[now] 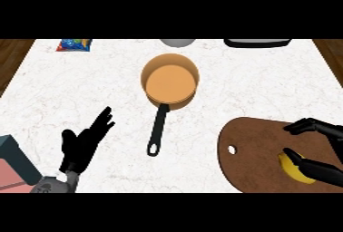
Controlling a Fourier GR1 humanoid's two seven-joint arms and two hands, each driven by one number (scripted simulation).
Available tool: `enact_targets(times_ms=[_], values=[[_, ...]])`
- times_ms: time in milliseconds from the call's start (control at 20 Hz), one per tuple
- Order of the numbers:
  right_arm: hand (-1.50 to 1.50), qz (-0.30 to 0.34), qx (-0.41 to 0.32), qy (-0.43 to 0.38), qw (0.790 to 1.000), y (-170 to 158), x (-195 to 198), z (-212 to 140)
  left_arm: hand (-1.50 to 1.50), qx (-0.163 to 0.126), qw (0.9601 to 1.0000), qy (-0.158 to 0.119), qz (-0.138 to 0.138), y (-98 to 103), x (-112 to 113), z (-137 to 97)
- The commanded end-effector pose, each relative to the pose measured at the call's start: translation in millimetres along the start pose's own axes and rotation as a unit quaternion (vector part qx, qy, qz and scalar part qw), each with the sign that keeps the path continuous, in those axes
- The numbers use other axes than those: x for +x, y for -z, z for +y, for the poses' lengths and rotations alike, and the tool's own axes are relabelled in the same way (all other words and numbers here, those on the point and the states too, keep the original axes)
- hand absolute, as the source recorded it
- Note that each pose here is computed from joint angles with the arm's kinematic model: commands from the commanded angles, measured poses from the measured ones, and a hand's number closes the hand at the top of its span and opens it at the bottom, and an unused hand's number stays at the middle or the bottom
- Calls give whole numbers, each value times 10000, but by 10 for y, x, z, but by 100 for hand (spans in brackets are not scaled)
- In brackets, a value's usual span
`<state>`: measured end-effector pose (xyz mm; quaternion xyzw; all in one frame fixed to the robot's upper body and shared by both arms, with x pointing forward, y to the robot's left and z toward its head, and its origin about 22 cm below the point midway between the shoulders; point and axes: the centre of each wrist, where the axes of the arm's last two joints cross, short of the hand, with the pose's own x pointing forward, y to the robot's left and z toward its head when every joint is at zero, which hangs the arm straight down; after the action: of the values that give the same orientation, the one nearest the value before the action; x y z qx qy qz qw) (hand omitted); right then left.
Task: Pick the lemon from the cutting board and place it in the pot
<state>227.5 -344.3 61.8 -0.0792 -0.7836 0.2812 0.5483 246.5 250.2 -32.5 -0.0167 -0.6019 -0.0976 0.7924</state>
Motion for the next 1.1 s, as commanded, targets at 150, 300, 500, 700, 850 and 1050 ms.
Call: enact_targets(times_ms=[150, 300, 500, 700, 850, 1050], values=[[-150, -1764, -838, 1221, 9731, -408, -98, -22, 0, -124, 9997, 126, 159, -77, -98, 46], [-150, -1711, -350, 1095, 9785, -669, 99, -398, 0, -231, 9994, 231, 79, 58, 196, 191], [-150, -647, 531, 427, 9956, -591, 338, -657, 0, -110, 9997, 177, 102, 48, 122, 24], [-150, 247, 915, 319, 9950, -552, 536, -875, 0, -188, 9996, 184, 39, 38, 36, 39], [-150, 510, 1002, 565, 9921, -435, 643, -902, 0, -293, 9994, 186, 29, 89, 227, -77], [-150, 1193, 1375, 563, 9817, -248, 537, -782, 0, -338, 9992, 223, -28, 72, 212, -137]])
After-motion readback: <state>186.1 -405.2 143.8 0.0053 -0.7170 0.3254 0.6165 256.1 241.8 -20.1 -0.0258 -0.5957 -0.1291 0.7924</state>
